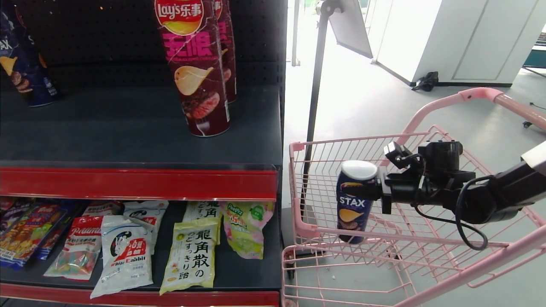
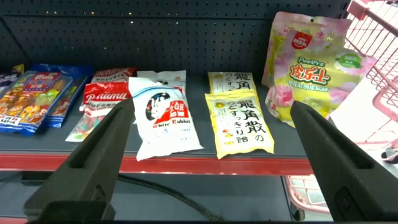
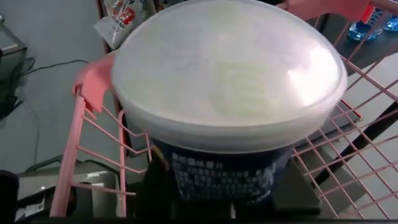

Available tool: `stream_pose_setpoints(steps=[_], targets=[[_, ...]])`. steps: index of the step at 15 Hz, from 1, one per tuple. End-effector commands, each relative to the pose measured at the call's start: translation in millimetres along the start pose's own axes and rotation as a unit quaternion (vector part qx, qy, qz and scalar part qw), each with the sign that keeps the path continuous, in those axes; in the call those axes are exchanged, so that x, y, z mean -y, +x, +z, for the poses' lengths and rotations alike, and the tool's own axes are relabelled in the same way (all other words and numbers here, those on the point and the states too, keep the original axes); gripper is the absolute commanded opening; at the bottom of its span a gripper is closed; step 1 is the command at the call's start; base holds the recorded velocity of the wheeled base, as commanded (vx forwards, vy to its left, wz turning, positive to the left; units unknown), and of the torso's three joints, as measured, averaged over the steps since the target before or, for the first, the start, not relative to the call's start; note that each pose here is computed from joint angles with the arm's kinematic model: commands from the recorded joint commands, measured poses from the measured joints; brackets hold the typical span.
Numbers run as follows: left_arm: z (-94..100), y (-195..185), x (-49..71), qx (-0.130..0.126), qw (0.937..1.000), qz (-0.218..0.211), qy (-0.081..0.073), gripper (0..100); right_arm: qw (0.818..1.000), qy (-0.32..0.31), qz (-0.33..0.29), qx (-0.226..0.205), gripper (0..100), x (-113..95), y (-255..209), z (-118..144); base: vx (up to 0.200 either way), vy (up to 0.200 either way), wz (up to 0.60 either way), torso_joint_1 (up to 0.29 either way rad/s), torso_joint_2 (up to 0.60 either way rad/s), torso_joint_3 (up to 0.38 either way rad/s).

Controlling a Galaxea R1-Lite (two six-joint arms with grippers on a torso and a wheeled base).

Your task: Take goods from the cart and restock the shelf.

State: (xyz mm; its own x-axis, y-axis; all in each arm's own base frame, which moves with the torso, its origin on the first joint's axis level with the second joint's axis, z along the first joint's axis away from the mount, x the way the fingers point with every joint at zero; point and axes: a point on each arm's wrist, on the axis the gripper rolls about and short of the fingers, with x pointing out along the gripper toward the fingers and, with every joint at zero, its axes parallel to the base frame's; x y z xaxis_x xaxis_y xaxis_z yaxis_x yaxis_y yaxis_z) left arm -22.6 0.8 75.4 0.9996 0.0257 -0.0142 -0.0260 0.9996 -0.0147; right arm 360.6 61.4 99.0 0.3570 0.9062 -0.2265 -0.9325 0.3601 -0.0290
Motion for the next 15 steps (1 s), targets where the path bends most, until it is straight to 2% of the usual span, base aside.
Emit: stream_pose_setpoints(steps=[1, 2, 4, 7, 9, 12, 15], targets=[[0.0, 0, 0.0, -0.001, 1.0, 0.0, 0.0, 100, 1.0, -0.011, -0.001, 0.006, 0, -1, -2, 8, 0.0, 0.0, 0.0, 0.0, 0.0, 0.0], [0.0, 0, 0.0, -0.001, 1.0, 0.0, 0.0, 100, 1.0, -0.011, -0.001, 0.006, 0, -1, -2, 8, 0.0, 0.0, 0.0, 0.0, 0.0, 0.0], [0.0, 0, 0.0, -0.001, 1.0, 0.0, 0.0, 100, 0.999, -0.018, -0.01, 0.028, 0, -11, -16, 39, 0.0, 0.0, 0.0, 0.0, 0.0, 0.0], [0.0, 0, 0.0, -0.001, 1.0, 0.0, 0.0, 100, 0.993, -0.076, -0.041, 0.076, 0, -33, -54, 100, 0.0, 0.0, 0.0, 0.0, 0.0, 0.0], [0.0, 0, 0.0, -0.001, 1.0, 0.0, 0.0, 100, 0.989, -0.094, -0.051, 0.099, 0, -58, -76, 128, 0.0, 0.0, 0.0, 0.0, 0.0, 0.0], [0.0, 0, 0.0, -0.001, 1.0, 0.0, 0.0, 100, 0.988, -0.101, -0.052, 0.107, 0, -92, -92, 134, 0.0, 0.0, 0.0, 0.0, 0.0, 0.0], [0.0, 0, 0.0, -0.001, 1.0, 0.0, 0.0, 100, 0.993, -0.065, -0.027, 0.09, 0, -125, -95, 118, 0.0, 0.0, 0.0, 0.0, 0.0, 0.0]])
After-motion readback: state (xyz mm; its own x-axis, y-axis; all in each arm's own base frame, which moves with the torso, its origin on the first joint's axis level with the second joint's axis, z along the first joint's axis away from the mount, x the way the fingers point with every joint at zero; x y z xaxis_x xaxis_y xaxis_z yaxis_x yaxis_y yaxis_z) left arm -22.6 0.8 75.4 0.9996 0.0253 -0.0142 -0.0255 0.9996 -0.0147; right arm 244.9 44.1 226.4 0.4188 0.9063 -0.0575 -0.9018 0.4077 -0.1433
